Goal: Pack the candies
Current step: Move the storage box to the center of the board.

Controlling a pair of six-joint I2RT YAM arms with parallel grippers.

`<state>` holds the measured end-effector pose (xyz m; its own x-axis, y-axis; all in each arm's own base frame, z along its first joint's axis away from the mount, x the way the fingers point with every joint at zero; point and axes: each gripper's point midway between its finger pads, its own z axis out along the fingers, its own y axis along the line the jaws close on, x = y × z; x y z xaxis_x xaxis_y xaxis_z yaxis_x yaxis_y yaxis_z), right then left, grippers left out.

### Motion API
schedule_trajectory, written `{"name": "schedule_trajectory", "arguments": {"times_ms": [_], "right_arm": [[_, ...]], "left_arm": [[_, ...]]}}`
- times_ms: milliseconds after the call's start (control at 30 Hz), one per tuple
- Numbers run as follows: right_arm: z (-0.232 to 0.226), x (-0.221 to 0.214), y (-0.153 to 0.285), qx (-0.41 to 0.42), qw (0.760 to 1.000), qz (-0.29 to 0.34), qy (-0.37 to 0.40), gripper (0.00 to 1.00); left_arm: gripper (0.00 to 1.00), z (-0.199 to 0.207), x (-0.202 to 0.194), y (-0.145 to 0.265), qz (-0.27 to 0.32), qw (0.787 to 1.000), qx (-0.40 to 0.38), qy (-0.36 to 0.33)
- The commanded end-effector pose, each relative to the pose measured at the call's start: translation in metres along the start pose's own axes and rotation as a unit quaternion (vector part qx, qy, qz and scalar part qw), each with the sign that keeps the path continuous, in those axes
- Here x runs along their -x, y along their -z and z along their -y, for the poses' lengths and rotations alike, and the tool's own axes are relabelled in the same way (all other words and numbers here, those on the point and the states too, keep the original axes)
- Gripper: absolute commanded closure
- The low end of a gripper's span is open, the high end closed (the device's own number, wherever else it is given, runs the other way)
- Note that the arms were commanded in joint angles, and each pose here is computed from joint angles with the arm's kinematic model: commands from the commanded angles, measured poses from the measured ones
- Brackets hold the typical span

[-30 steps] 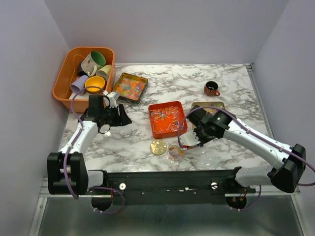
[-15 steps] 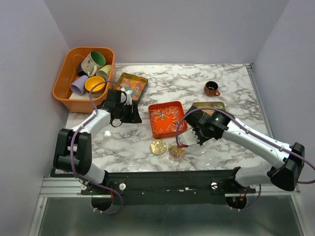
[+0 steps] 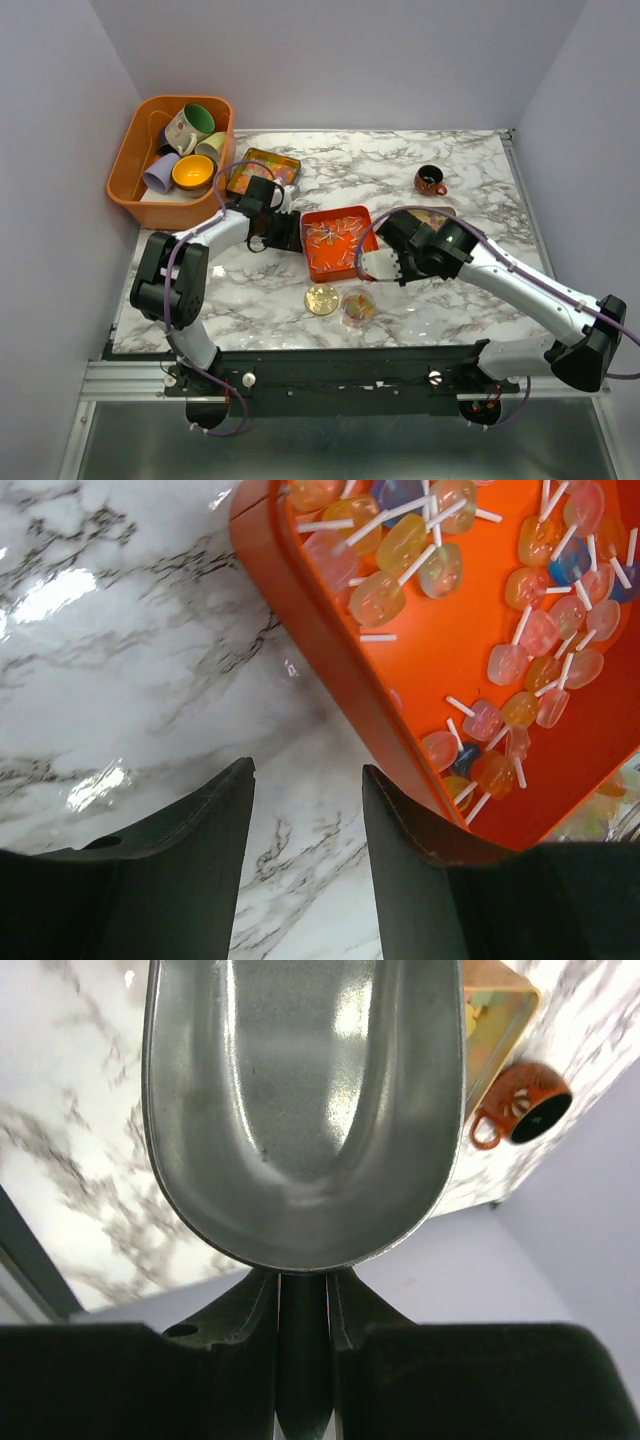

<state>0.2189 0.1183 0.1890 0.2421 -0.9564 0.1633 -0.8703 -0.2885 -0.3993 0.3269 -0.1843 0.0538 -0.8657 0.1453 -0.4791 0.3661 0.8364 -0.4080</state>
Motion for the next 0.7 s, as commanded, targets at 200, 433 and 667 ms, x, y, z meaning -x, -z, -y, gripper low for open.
{"name": "schedule_trajectory", "arguments": {"times_ms": [200, 433, 667], "right_arm": [[0.106, -0.09, 0.039, -0.181, 0.886, 0.042, -0.424, 0.99], [0.11, -0.11, 0.037, -0.195, 0.868, 0.034, -0.455, 0.99], [0.11, -0.112, 0.03, -0.192, 0.868, 0.03, -0.456, 0.99]], "left_arm": [[0.44, 0.024, 0.025, -0.034, -0.014, 0.996, 0.007, -0.083], [0.44, 0.058, 0.022, -0.057, -0.033, 0.992, -0.015, -0.122], [0.44, 0.097, 0.036, -0.08, -0.036, 0.985, -0.033, -0.165]]}}
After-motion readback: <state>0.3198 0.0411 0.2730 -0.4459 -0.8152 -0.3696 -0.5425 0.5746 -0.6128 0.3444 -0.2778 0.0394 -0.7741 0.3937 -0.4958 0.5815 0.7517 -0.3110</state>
